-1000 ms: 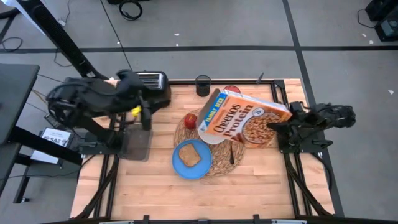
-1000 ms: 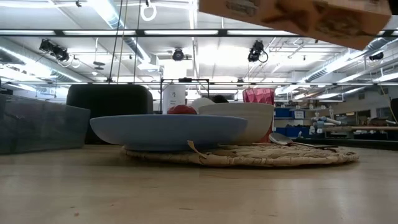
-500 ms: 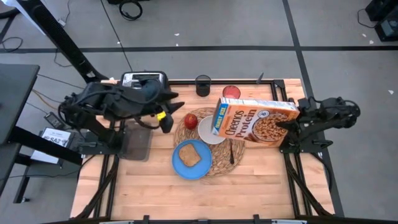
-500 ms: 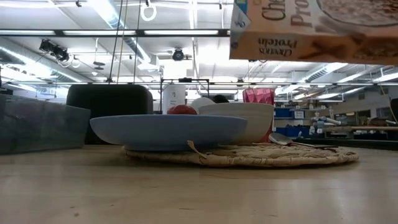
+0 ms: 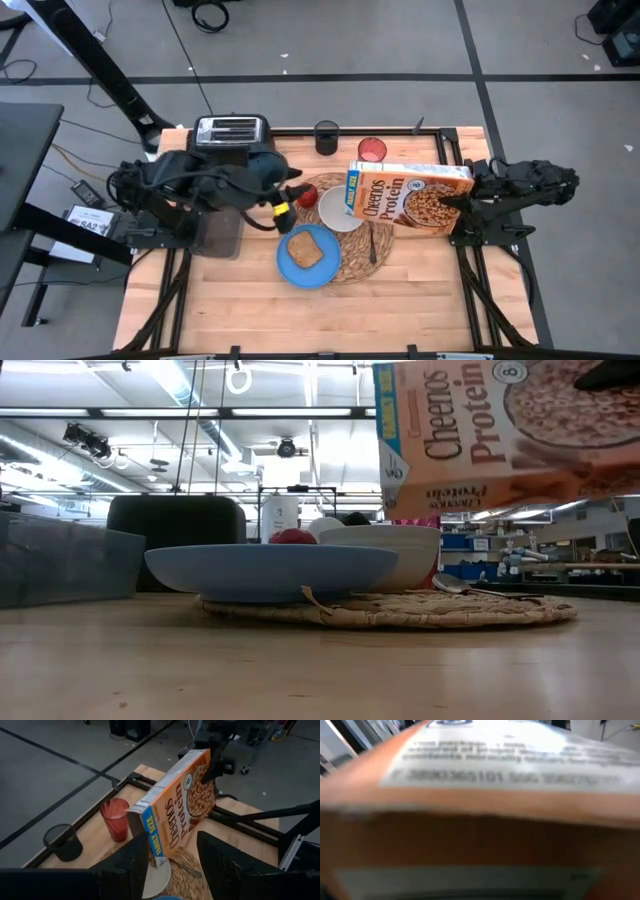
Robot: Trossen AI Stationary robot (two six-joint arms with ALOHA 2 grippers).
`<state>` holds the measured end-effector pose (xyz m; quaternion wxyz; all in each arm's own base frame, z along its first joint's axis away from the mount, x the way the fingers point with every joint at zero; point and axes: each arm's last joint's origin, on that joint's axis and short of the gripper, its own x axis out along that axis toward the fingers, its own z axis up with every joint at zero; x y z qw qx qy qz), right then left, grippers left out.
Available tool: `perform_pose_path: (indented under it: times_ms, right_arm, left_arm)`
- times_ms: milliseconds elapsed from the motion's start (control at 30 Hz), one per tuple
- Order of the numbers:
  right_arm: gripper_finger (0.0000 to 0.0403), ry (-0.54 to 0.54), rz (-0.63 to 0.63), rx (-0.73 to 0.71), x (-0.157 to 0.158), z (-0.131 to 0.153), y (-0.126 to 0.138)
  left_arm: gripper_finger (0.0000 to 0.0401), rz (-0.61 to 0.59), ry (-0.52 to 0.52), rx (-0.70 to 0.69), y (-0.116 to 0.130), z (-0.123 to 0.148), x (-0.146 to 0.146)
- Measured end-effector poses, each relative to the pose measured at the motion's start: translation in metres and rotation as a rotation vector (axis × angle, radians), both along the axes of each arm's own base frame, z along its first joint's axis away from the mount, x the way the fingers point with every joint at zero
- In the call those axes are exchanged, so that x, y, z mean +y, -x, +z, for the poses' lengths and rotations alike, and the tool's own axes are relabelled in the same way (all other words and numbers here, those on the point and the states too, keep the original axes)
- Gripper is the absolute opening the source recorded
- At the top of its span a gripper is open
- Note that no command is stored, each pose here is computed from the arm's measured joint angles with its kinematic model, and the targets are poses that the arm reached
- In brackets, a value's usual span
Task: Arrange a breakfast setting
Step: Pour the cereal from the cereal box into the white bowl
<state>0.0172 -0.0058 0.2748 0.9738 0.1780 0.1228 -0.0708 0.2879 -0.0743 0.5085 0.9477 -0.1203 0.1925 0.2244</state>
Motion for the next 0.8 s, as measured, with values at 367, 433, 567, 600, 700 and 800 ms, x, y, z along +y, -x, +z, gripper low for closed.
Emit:
perform_pose_path:
  times_ms: [367,433,567,600,700,800]
  right_arm:
    - [0.0282,0.033,0.008,0.117,0.006,0.000,-0.021]
    - [0.0282,0.032,0.007,0.120,0.006,0.000,-0.022]
    - [0.0282,0.034,0.001,0.123,0.006,0.003,-0.021]
    - [0.0282,0.035,-0.001,0.121,0.006,0.005,-0.021]
    - [0.0274,0.045,-0.010,0.117,0.005,0.015,-0.018]
    - [0.0239,0.059,-0.008,0.154,0.004,0.018,-0.017]
  left_arm:
    - [0.0172,0.028,0.055,0.160,-0.009,-0.026,-0.006]
    - [0.0172,0.031,0.067,0.170,-0.007,-0.027,-0.008]
    - [0.0172,0.019,0.068,0.171,-0.006,-0.027,-0.012]
    - [0.0172,0.018,0.068,0.172,-0.006,-0.027,-0.012]
    - [0.0172,0.017,0.069,0.172,-0.006,-0.027,-0.012]
    - [0.0172,0.022,0.067,0.176,-0.006,-0.027,-0.011]
